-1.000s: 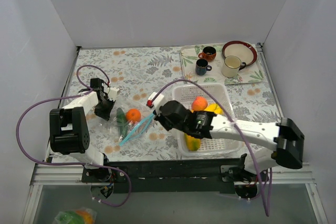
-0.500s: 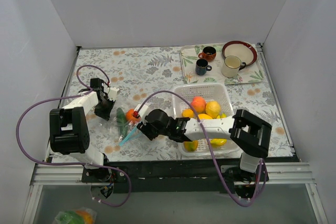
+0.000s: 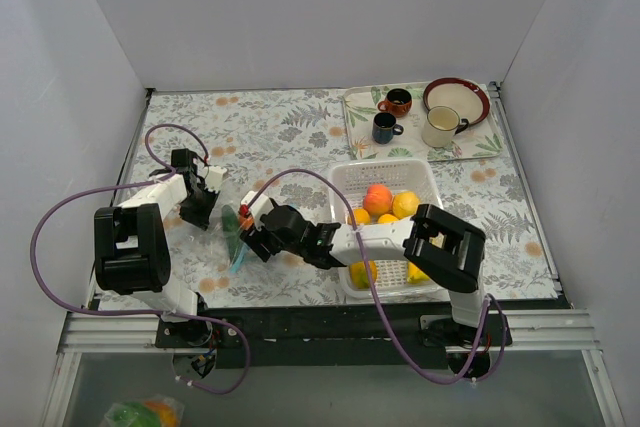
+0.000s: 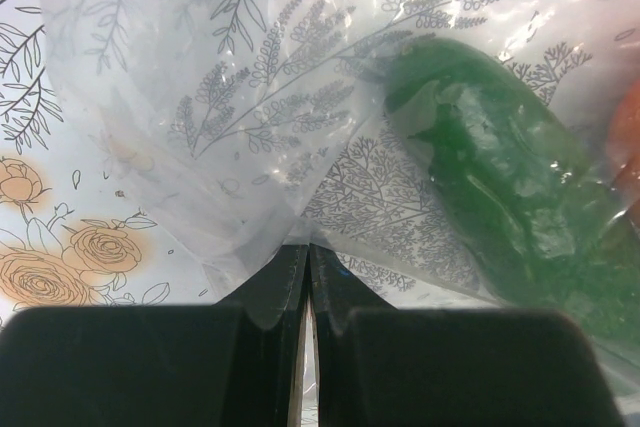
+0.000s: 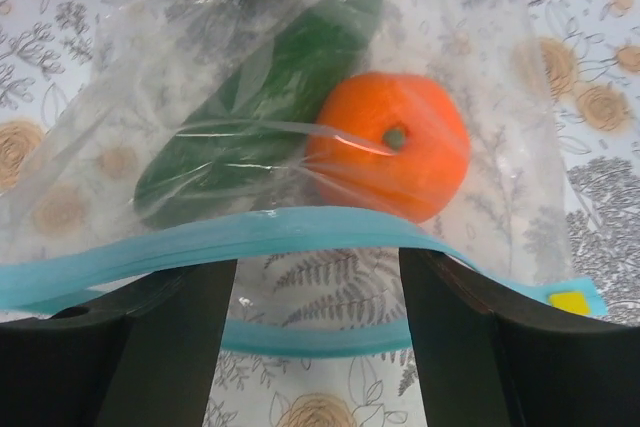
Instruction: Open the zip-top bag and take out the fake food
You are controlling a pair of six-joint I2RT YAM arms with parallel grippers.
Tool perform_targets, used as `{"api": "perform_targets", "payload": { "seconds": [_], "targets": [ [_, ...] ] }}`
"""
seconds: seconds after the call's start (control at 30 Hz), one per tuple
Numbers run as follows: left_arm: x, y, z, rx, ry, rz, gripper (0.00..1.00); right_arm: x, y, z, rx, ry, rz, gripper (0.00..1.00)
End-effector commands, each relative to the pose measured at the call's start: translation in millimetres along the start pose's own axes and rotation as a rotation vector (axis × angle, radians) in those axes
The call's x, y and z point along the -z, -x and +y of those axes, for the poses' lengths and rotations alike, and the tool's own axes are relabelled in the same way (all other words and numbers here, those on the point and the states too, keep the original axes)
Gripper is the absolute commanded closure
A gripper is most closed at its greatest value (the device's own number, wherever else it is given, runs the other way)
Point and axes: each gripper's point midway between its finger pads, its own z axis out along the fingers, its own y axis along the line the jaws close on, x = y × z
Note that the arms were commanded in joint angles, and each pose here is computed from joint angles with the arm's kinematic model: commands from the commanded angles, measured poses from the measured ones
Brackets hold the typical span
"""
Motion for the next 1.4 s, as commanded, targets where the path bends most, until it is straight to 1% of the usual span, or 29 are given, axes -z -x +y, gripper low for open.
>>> {"api": "perform_targets", "payload": {
  "seconds": [0.0,0.03,0.07,0.1,0.13,0.2,0.23,0.33,0.53,0.73,0.87,0.9,1.0,1.03,1.07,1.1,1.2,1.23,1.3,1.33,1.37],
  "targets": [
    [-3,-4,-5,0.001,-0.030,0.008,1.00,-4,47,-32,-0.004,-0.184,-0.175,0.23],
    [-4,-4,-5,-0.001,-0.032,0.005,1.00,-5,47,-36,0.009,-0.206,-0.188,0.15],
    [-4,-4,-6,0.001,-0.035,0.005,1.00,-6,54,-38,0.009,-0.219,-0.225,0.09],
    [-4,-3,-7,0.000,-0.044,0.001,1.00,-7,54,-43,0.036,-0.248,-0.229,0.04],
    [-5,-3,-8,0.000,-0.048,0.004,1.00,-13,49,-44,0.044,-0.255,-0.221,0.02],
    [-4,-2,-9,-0.003,-0.058,0.006,1.00,-21,55,-43,0.047,-0.263,-0.220,0.01],
    [-5,-3,-9,-0.015,-0.061,0.009,1.00,-29,48,-41,0.055,-0.258,-0.202,0.01],
    [-6,-6,-8,-0.029,-0.059,0.022,1.00,-44,44,-37,0.064,-0.234,-0.189,0.01],
    [-4,-16,-11,-0.082,-0.072,0.045,1.00,-68,29,-40,0.039,-0.231,-0.158,0.01],
    [-8,-22,-13,-0.106,-0.098,0.075,1.00,-81,14,-46,0.039,-0.229,-0.131,0.01],
    [-9,-22,-14,-0.110,-0.111,0.085,1.00,-84,14,-50,0.042,-0.233,-0.134,0.02],
    [-9,-22,-14,-0.109,-0.110,0.089,1.00,-84,14,-51,0.039,-0.228,-0.134,0.04],
    [-10,-23,-13,-0.110,-0.103,0.093,1.00,-80,21,-50,0.035,-0.192,-0.150,0.19],
    [-11,-23,-12,-0.107,-0.101,0.094,1.00,-77,27,-49,0.032,-0.185,-0.162,0.29],
    [-11,-24,-12,-0.107,-0.101,0.096,1.00,-75,31,-48,0.032,-0.182,-0.169,0.36],
    [-12,-24,-12,-0.104,-0.099,0.097,1.00,-71,35,-47,0.027,-0.174,-0.179,0.49],
    [-12,-25,-11,-0.097,-0.091,0.098,1.00,-62,36,-45,0.019,-0.155,-0.184,0.64],
    [-13,-25,-11,-0.096,-0.089,0.098,1.00,-54,37,-44,0.017,-0.148,-0.188,0.71],
    [-13,-25,-10,-0.091,-0.080,0.094,1.00,-46,34,-42,-0.002,-0.129,-0.188,0.77],
    [-14,-26,-10,-0.088,-0.076,0.098,1.00,-35,45,-40,-0.015,-0.117,-0.216,0.82],
    [-15,-26,-9,-0.087,-0.072,0.098,1.00,-29,31,-40,-0.014,-0.110,-0.189,0.85]
  ]
}}
